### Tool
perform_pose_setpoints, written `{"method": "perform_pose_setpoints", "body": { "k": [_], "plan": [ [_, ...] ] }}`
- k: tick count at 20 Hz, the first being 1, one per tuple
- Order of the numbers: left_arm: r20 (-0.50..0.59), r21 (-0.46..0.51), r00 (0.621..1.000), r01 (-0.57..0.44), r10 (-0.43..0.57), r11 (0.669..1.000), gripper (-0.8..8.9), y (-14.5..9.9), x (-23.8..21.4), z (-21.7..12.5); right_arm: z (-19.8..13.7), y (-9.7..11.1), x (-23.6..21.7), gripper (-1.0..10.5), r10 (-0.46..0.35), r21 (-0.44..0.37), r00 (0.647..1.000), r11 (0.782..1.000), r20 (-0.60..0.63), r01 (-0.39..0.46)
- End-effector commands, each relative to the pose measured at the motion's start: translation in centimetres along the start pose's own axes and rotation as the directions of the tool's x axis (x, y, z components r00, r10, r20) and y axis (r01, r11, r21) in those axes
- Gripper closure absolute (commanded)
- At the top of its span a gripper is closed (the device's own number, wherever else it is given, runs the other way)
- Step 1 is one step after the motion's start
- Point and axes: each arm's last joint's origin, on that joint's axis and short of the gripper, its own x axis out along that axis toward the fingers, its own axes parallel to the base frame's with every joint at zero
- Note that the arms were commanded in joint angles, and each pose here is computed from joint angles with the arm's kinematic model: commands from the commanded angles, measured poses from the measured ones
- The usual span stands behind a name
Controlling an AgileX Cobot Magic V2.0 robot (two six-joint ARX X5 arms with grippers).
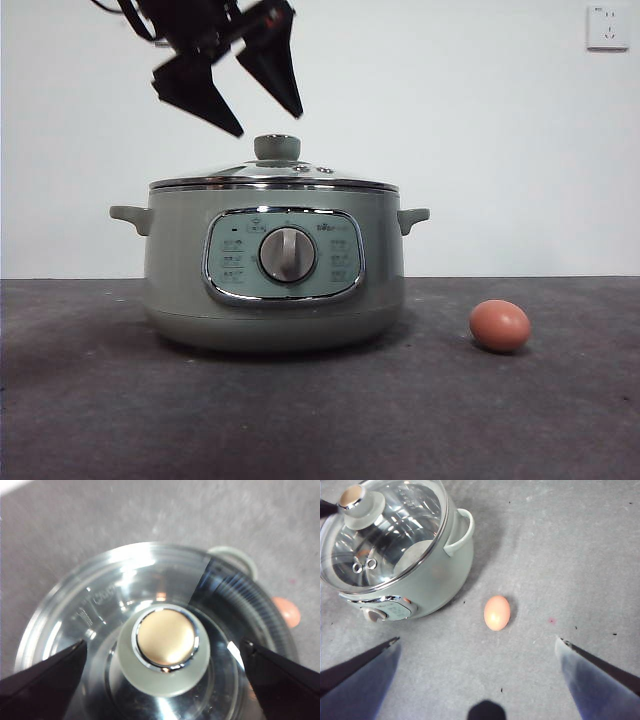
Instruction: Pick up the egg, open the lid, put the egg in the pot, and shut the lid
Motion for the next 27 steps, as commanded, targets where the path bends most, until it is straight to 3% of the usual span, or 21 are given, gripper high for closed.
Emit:
{"method": "perform_pose_setpoints", "body": {
  "k": [1, 7, 11, 15, 18, 21, 24, 27],
  "plan": [
    [-0.015, 0.012, 1.0, 0.008, -0.008, 1.0, 2.79, 0.1, 1.3, -0.2, 0.1, 0.0, 0.0, 4.1, 0.004, 0.006, 1.0, 1.0, 0.003, -0.004],
    [-0.034, 0.004, 0.999, 0.012, -0.012, 1.0, 2.93, 0.3, 2.7, -0.5, 0.1, 0.0, 0.1, 4.1, 0.003, 0.004, 1.0, 1.0, 0.007, -0.003],
    [-0.029, -0.011, 0.999, 0.012, -0.012, 1.0, 5.44, 0.3, 2.7, -0.5, 0.1, 0.0, 0.1, 4.1, 0.002, 0.003, 1.0, 1.0, 0.007, -0.002],
    [-0.033, -0.013, 0.999, 0.027, -0.028, 1.0, 5.83, 0.0, 2.7, -0.5, 0.2, 0.0, 0.1, 4.1, -0.004, 0.003, 1.0, 1.0, 0.007, 0.004],
    [-0.034, -0.016, 0.999, 0.032, -0.032, 0.999, 6.96, 0.0, 2.7, -0.5, 0.1, 0.0, 0.1, 4.1, -0.005, 0.003, 1.0, 1.0, 0.006, 0.005],
    [-0.034, -0.018, 0.999, 0.032, -0.032, 0.999, 6.98, 0.0, 2.7, -0.5, 0.1, 0.0, 0.1, 4.1, -0.005, 0.003, 1.0, 1.0, 0.006, 0.004],
    [-0.032, -0.019, 0.999, 0.031, -0.032, 0.999, 8.21, 0.0, 2.7, -0.5, 0.1, 0.0, 0.1, 4.1, -0.005, 0.003, 1.0, 1.0, 0.006, 0.005],
    [-0.028, -0.018, 0.999, 0.03, -0.031, 0.999, 8.21, 0.0, 2.6, -0.4, 0.1, 0.0, 0.1, 4.1, -0.005, 0.003, 1.0, 1.0, 0.006, 0.005]
  ]
}}
